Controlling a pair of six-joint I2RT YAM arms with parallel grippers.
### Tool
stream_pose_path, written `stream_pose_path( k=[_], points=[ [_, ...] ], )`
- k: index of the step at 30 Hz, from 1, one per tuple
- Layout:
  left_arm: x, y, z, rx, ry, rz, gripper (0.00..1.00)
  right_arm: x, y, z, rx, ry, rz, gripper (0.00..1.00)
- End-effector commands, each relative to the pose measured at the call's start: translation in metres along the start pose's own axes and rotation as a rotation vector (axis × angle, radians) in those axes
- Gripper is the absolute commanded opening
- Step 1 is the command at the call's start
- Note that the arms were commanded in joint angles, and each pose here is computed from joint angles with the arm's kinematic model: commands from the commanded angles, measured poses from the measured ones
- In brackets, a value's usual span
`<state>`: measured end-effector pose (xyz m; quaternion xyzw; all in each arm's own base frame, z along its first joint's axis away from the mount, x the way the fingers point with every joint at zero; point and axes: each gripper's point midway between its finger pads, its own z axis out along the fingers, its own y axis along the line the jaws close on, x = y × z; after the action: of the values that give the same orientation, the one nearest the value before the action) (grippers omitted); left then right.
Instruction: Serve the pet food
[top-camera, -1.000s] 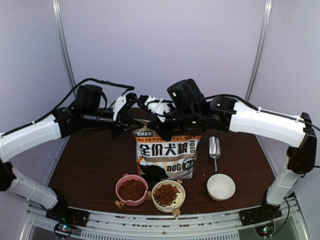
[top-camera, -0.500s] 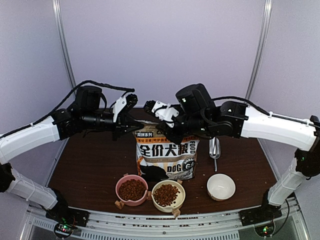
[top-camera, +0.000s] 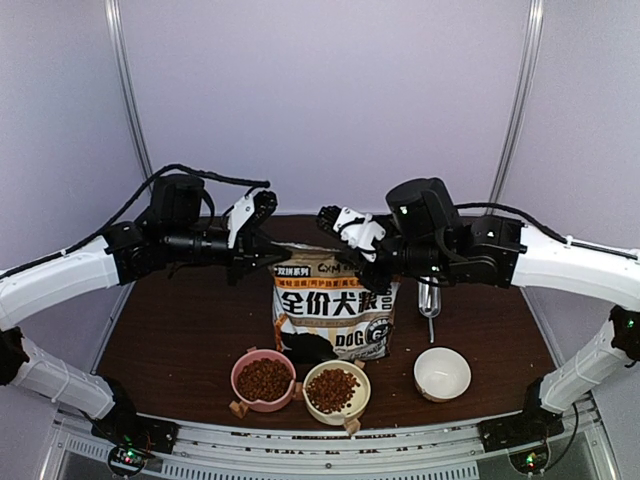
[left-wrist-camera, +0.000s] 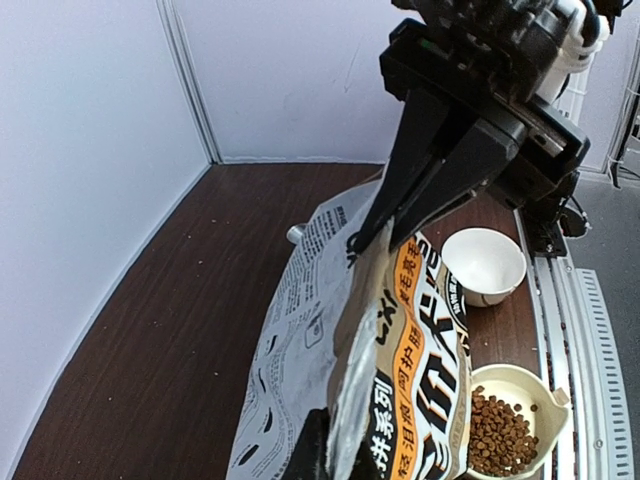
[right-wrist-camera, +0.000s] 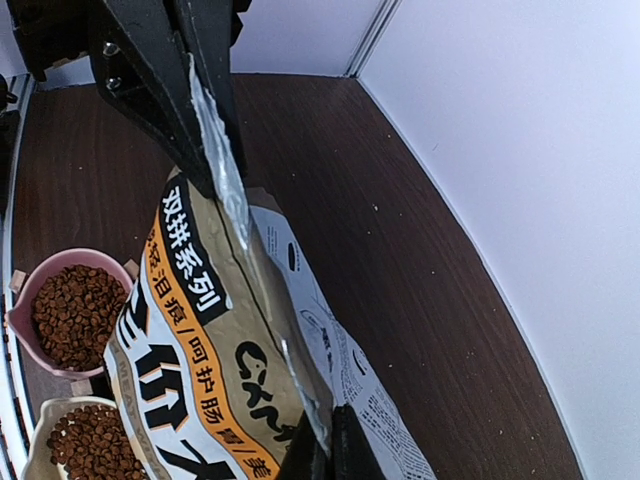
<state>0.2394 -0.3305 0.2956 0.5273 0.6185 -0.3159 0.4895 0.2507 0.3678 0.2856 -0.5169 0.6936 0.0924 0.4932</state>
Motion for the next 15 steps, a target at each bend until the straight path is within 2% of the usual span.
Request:
stream_pose_path(
  k=[1, 15],
  points=[
    [-0.017, 0.014, -0.026, -0.087, -0.044, 0.024, 0.00, 0.087, -0.064, -0.041, 0.257, 0.294, 0.033, 0.02],
    [-0.016, 0.014, -0.025, -0.083, -0.044, 0.024, 0.00, 0.117, -0.089, -0.066, 0.362, 0.390, 0.022, 0.06]
  ],
)
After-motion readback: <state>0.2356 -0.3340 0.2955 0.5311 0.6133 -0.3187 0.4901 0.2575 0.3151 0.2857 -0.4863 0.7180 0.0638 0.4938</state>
